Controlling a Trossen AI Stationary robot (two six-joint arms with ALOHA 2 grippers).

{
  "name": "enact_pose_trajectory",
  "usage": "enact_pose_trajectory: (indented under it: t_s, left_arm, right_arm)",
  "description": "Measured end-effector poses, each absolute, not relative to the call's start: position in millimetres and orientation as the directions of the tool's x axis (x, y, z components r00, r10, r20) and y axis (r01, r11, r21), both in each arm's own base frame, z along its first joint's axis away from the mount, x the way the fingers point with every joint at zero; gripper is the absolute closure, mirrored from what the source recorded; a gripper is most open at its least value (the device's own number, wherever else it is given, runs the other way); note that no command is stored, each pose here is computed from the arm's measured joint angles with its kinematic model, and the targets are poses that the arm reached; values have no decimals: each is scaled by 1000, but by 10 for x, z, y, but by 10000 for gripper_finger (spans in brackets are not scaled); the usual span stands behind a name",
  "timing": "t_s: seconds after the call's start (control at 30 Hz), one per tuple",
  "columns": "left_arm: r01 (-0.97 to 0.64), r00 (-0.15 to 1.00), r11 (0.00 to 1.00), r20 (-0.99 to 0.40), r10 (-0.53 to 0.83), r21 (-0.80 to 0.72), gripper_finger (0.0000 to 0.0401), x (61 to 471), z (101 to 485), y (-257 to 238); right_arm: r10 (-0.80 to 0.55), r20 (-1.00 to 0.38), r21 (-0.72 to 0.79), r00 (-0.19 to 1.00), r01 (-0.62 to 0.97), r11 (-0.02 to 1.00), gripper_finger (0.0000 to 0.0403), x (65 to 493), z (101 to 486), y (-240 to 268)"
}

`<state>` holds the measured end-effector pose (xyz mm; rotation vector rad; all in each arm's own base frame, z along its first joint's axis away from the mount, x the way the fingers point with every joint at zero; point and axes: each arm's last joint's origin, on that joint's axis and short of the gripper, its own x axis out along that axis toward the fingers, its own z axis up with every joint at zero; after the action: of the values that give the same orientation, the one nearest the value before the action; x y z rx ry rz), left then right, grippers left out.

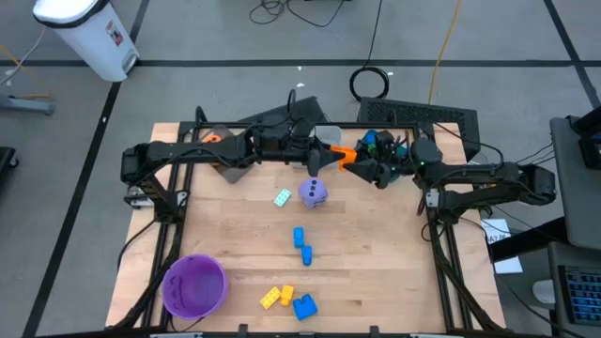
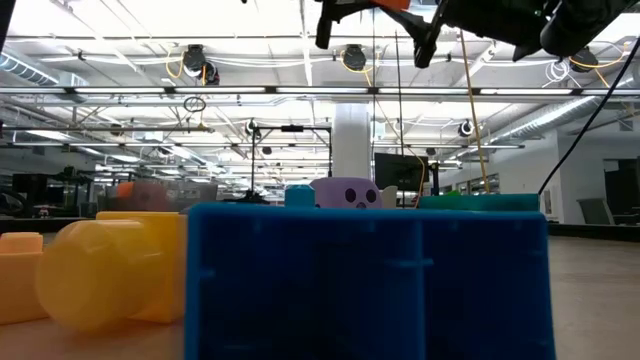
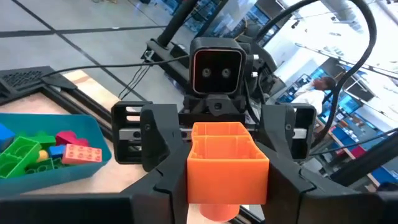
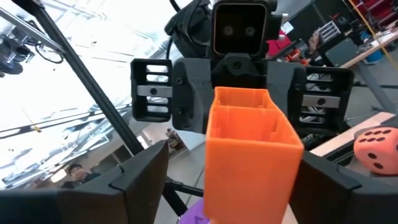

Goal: Pick & Place Toys
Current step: Put the orange game piece into the blue bin

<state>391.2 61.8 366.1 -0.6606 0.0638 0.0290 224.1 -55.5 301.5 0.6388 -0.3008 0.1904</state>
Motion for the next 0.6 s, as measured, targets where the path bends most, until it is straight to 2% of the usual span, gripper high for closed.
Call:
enact_pose_trajectory:
  t_s: [0.13, 0.27, 0.43, 0.6]
  left_arm:
    - [-41, 998, 798, -61, 5, -602, 256, 3913, 3668, 615]
    - [4, 999, 800, -34, -30, -600, 250, 3914, 3694, 605]
    - [26, 998, 786, -29, -55, -617, 196, 3912, 3700, 614]
    - [55, 998, 785, 0, -70, -618, 141, 3895, 3728, 698]
  right_arm:
    - [100, 329, 551, 939, -276, 788, 159, 2243, 3011, -551]
    - [102, 327, 541, 939, -275, 794, 204, 2243, 3010, -551]
    - [106, 324, 530, 940, -273, 803, 277, 2244, 3007, -549]
    - [126, 321, 512, 939, -284, 811, 277, 2244, 3006, -544]
